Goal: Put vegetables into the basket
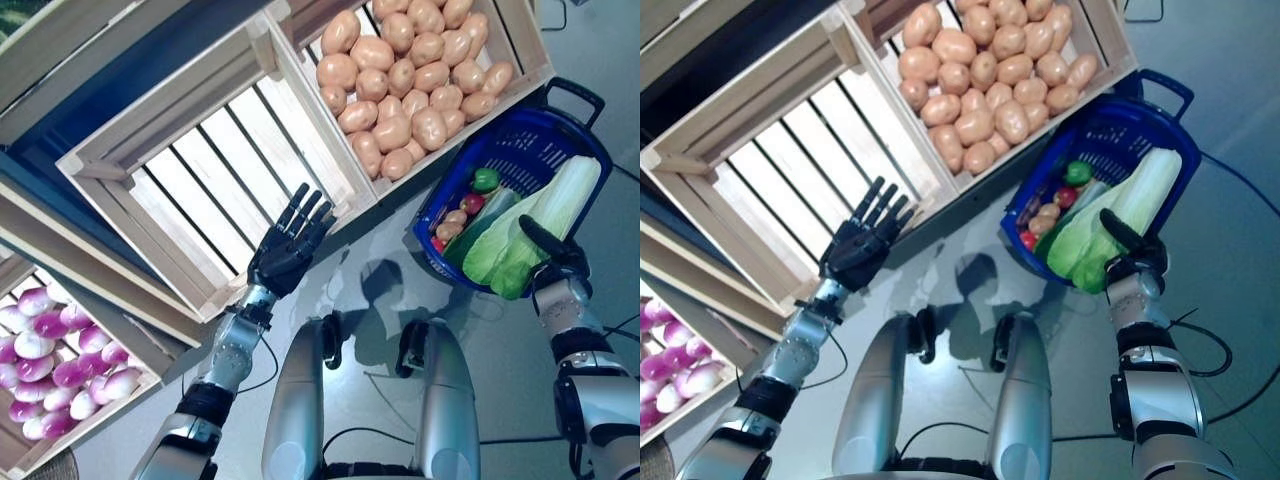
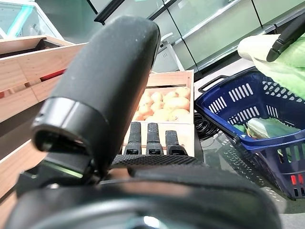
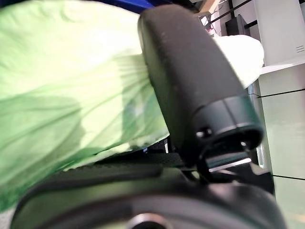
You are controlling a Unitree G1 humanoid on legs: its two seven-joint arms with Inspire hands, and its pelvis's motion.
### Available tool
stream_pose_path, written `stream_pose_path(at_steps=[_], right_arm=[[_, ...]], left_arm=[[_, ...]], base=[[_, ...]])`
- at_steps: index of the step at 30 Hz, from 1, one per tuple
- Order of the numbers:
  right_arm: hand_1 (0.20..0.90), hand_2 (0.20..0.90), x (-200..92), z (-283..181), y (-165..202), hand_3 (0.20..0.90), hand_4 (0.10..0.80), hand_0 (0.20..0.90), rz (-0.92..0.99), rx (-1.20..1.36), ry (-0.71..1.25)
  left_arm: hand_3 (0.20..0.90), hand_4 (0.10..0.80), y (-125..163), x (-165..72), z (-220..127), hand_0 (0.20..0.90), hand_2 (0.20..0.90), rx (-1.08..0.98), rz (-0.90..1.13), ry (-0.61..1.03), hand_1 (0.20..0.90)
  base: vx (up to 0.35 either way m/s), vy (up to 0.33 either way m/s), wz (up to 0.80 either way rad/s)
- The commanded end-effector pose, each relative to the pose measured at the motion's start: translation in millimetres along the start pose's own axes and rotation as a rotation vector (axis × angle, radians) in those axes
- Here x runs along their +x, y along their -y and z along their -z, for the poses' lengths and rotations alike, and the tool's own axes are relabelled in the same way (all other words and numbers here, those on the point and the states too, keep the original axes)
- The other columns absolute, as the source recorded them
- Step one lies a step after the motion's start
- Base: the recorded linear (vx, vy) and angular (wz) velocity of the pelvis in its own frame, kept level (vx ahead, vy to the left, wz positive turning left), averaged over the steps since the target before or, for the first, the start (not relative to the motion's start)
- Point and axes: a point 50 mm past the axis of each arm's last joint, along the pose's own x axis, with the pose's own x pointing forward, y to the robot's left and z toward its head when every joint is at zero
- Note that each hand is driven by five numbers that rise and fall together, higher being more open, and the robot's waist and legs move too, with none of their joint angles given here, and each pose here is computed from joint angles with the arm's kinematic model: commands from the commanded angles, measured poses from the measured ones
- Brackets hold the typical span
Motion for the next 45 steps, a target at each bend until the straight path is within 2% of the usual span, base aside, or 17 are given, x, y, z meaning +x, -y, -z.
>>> stream_pose_path(at_steps=[1,18,28,32,37,38,40,45], right_arm=[[0.900,0.900,-1.6,-79.7,-23.7,0.900,0.800,0.900,-0.084,0.017,0.315],[0.900,0.900,-2.8,-69.3,-20.1,0.900,0.800,0.900,-0.174,-0.024,0.287],[0.900,0.900,-7.5,-5.9,-2.3,0.900,0.800,0.900,-0.224,-0.015,0.111],[0.900,0.900,-17.8,37.6,11.7,0.900,0.800,0.900,-0.209,0.030,-0.003],[0.900,0.900,-37.6,87.7,31.6,0.900,0.800,0.900,-0.223,0.100,-0.117],[0.900,0.900,-38.8,90.0,32.3,0.900,0.800,0.900,-0.224,0.100,-0.123],[0.900,0.900,-53.6,115.8,37.6,0.900,0.800,0.900,-0.247,0.081,-0.184],[0.900,0.900,-78.9,151.3,50.2,0.900,0.800,0.900,-0.287,0.026,-0.293]], left_arm=[[0.900,0.800,38.4,20.4,-19.0,0.900,0.900,-0.018,0.207,0.145,0.900],[0.900,0.800,35.0,15.9,-20.2,0.900,0.900,-0.005,0.224,0.099,0.900],[0.900,0.800,12.9,-5.9,6.8,0.900,0.900,0.023,0.177,-0.064,0.900],[0.900,0.800,-5.1,-31.2,36.3,0.900,0.900,-0.079,0.102,-0.186,0.900],[0.900,0.800,-25.8,-79.6,79.9,0.900,0.900,-0.187,-0.007,-0.354,0.900],[0.900,0.800,-26.6,-81.9,81.4,0.900,0.900,-0.189,-0.012,-0.359,0.900],[0.900,0.800,-37.4,-111.9,100.2,0.900,0.900,-0.222,-0.113,-0.443,0.900],[0.900,0.800,-52.2,-152.5,116.4,0.900,0.900,-0.244,-0.298,-0.536,0.900]], base=[[0.036,-0.007,0.01],[0.009,-0.007,0.00],[0.088,-0.007,-0.06],[0.123,0.021,-0.11],[0.126,0.023,-0.01],[0.092,0.034,0.08],[0.099,0.047,0.09],[0.059,0.033,0.04]])
